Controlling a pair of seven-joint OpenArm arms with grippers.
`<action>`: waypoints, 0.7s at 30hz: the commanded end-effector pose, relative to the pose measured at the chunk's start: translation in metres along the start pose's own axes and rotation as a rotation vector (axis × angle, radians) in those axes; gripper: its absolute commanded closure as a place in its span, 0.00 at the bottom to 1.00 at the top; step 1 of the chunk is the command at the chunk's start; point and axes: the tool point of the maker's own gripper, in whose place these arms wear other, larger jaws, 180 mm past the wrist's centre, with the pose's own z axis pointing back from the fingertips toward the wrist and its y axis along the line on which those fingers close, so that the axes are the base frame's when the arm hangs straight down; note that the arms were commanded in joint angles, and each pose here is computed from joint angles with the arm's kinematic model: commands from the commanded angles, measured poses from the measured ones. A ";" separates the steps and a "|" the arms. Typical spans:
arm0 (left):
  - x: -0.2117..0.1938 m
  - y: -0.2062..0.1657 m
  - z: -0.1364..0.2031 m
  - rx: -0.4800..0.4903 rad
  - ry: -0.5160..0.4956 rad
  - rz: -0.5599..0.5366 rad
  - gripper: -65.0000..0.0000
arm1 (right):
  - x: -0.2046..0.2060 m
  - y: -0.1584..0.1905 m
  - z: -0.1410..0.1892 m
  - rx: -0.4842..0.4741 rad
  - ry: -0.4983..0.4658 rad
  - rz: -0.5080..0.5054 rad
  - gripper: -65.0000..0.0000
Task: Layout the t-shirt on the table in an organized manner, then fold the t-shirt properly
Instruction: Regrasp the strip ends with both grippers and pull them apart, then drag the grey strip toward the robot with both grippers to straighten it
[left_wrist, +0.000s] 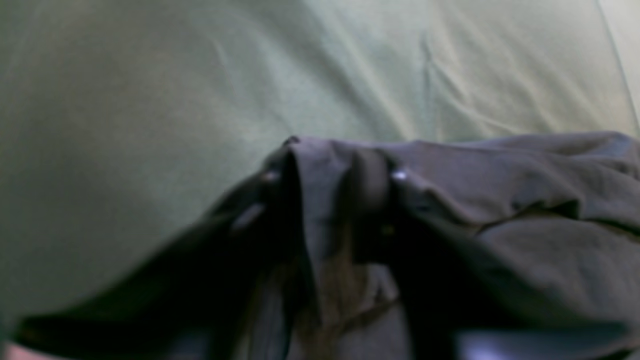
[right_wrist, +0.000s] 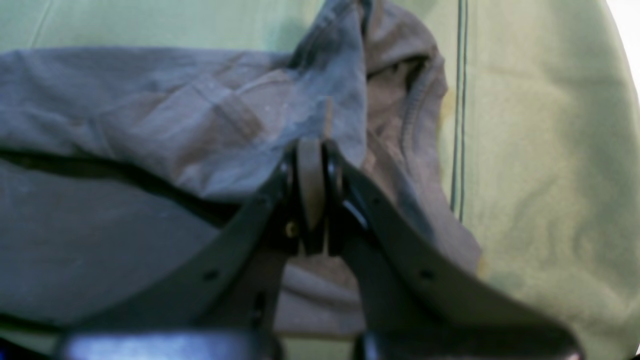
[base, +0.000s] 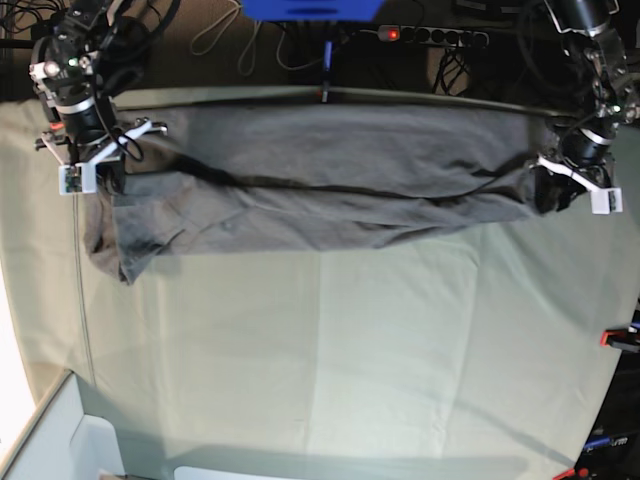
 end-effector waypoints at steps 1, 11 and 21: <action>0.017 0.002 0.001 -0.006 -0.051 -0.011 0.91 | 0.013 -0.002 0.002 -0.001 -0.050 0.002 1.00; 0.042 -0.005 0.001 -0.021 -0.110 -0.043 1.00 | 0.014 -0.002 0.001 -0.001 -0.052 0.002 1.00; 0.120 -0.023 -0.021 -0.058 -0.255 -0.104 1.00 | 0.034 -0.006 -0.006 -0.013 -0.104 0.003 1.00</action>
